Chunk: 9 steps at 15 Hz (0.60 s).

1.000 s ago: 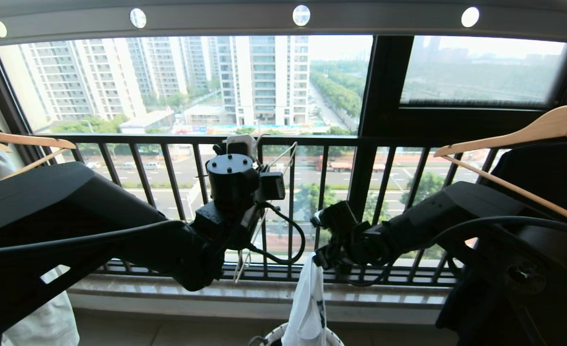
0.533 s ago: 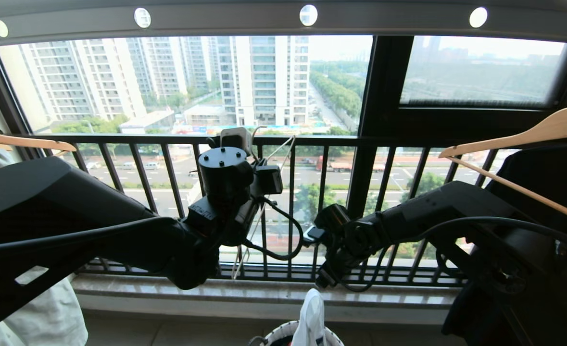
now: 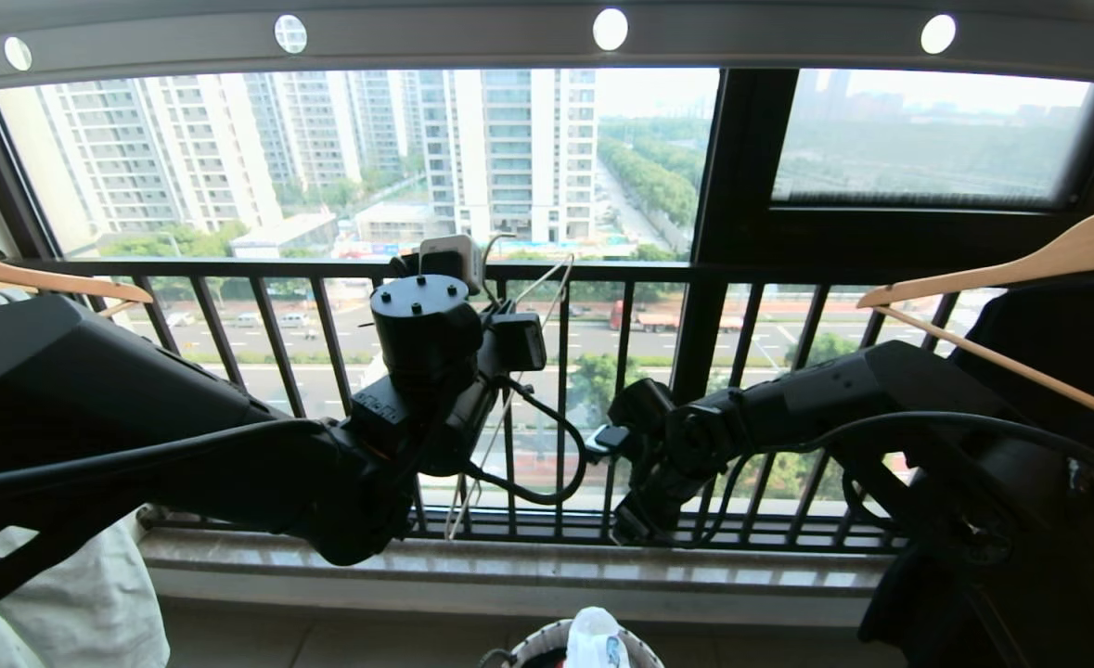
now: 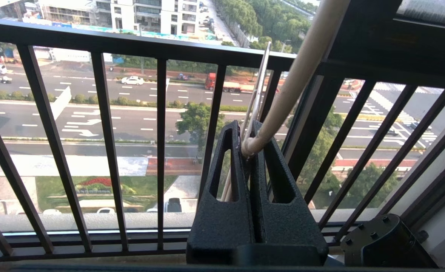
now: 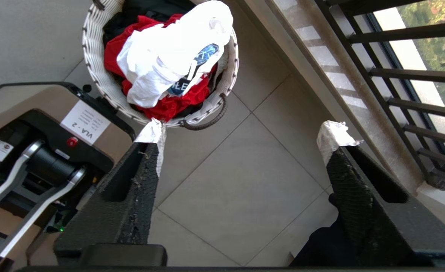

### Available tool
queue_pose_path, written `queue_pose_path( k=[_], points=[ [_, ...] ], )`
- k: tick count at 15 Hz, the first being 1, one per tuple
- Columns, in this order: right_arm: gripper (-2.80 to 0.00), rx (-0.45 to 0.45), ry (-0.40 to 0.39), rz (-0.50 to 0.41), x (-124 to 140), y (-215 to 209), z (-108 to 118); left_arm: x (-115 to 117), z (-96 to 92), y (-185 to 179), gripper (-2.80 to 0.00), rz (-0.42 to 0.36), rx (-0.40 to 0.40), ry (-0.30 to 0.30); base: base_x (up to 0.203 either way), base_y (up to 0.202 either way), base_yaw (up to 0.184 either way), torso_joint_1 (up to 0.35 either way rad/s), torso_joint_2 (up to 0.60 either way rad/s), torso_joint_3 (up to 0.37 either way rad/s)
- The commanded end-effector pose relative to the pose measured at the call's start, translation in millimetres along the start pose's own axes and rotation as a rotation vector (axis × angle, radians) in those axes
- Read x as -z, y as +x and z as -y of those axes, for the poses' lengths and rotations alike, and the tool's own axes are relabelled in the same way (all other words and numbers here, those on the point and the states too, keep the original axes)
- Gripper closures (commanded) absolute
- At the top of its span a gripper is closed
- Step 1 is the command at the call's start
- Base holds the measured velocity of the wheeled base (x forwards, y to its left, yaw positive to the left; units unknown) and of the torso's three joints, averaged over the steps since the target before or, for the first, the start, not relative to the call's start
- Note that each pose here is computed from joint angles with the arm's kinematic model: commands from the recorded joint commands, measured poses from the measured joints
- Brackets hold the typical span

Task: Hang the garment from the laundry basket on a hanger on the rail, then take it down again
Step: Put clothes in the basket, then hang the clothes rack on the clothesline

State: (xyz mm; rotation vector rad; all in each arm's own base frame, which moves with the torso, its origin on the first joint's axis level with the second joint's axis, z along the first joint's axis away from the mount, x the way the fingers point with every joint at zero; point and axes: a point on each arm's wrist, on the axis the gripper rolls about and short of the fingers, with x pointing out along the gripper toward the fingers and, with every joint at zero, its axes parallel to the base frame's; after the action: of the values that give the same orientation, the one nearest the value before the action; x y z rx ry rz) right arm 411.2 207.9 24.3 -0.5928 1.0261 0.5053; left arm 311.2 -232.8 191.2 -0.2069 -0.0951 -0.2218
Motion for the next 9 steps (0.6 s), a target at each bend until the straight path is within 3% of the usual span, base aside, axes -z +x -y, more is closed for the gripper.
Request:
queue_pose_path(
  k=[1, 3, 5, 7, 9],
  points=[
    [0.0, 0.002, 0.073, 0.003, 5, -22, 0, 16, 11.5, -8, 0.0, -0.055, 0.034, 0.018, 0.0, 0.0, 0.0, 0.0, 0.0, 0.0],
    [0.0, 0.002, 0.208, 0.003, 16, -48, -2, 19, 14.5, -12, 0.0, -0.094, 0.044, 0.038, 0.0, 0.0, 0.0, 0.0, 0.0, 0.0],
    [0.0, 0.018, 0.339, 0.001, 30, -69, -6, 2, 9.9, -19, 0.0, -0.121, 0.046, 0.052, 0.0, 0.0, 0.0, 0.0, 0.0, 0.0],
    [0.0, 0.043, 0.38, 0.045, 35, -76, -5, -18, -4.4, -26, 0.0, -0.17, 0.066, 0.068, 0.0, 0.0, 0.0, 0.0, 0.0, 0.0],
    [0.0, 0.053, 0.348, 0.051, 37, -78, -2, -39, -23.1, -35, 0.0, -0.255, 0.077, 0.092, 0.0, 0.0, 0.0, 0.0, 0.0, 0.0]
  ],
)
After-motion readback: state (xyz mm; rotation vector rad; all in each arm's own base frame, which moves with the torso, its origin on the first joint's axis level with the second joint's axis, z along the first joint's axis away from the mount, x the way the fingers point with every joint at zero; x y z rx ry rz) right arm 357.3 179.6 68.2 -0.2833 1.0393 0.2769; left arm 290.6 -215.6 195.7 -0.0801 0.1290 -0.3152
